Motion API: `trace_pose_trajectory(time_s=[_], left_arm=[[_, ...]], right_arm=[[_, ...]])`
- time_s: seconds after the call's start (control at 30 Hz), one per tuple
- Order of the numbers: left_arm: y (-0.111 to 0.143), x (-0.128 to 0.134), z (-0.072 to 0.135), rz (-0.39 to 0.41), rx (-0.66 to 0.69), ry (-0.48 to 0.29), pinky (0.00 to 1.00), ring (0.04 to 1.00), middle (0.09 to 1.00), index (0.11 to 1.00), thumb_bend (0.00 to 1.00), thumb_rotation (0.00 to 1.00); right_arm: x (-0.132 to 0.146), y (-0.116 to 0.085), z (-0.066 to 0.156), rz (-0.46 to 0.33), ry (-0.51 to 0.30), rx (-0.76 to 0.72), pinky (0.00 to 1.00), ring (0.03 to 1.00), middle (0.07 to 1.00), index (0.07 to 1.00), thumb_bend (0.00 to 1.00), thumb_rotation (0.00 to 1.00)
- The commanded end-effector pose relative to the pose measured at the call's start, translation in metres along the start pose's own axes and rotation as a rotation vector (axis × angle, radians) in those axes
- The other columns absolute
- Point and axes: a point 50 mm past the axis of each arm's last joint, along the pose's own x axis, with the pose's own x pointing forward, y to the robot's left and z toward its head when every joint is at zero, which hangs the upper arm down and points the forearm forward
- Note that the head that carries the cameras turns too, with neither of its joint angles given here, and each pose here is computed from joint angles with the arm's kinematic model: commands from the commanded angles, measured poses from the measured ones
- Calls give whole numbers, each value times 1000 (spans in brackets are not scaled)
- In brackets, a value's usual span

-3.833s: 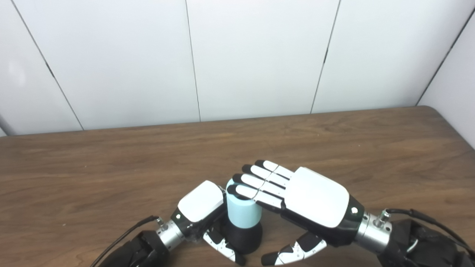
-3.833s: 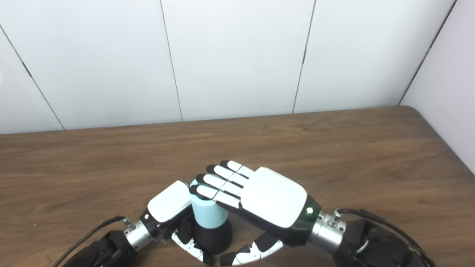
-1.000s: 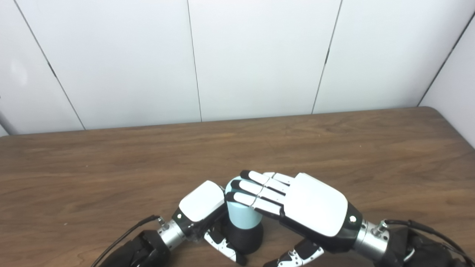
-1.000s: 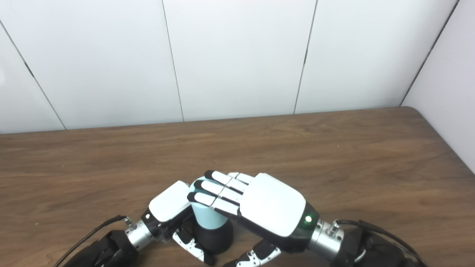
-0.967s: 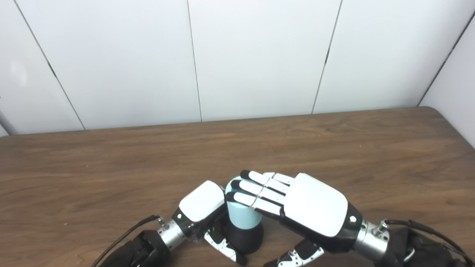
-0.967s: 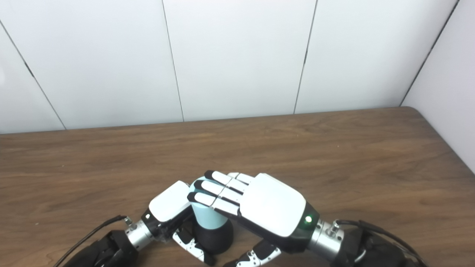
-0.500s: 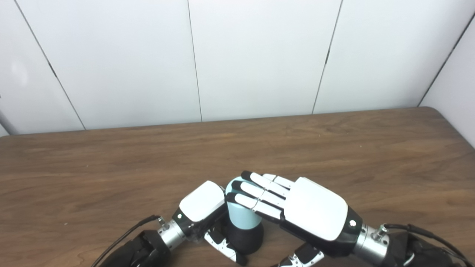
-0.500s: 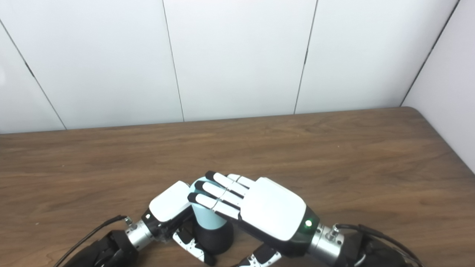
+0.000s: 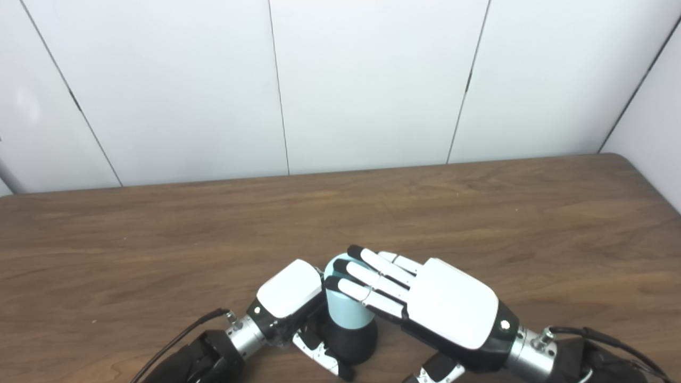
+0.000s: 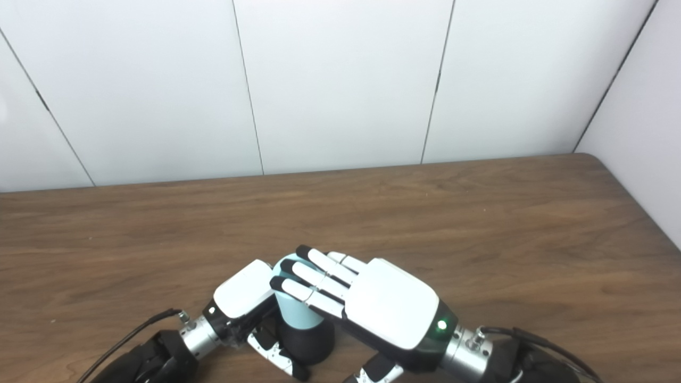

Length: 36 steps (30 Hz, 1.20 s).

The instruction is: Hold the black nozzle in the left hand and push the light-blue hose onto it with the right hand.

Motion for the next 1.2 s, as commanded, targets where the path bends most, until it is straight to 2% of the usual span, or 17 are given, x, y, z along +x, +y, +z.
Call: trace_pose_trajectory(time_s=[0.0,0.47,0.73,0.97,1.17], left_arm=[[-28,-18,3,-91,-38,44,94,146,207,482,520,42],[-28,-19,3,-88,-39,44,98,146,207,482,519,42],[-28,-19,3,-87,-42,44,97,144,201,482,519,42],[-28,-19,3,-88,-40,45,92,140,201,482,519,42],[-29,-19,3,-87,-33,42,90,141,200,482,520,42]], right_arm=[[-10,26,-1,213,20,4,895,964,973,936,557,821],[-11,29,2,215,17,20,874,945,950,909,563,748],[-11,28,1,215,17,19,895,955,957,915,560,764],[-10,28,1,188,11,31,856,937,941,899,573,723],[-8,25,1,132,13,52,869,963,967,925,656,795]])
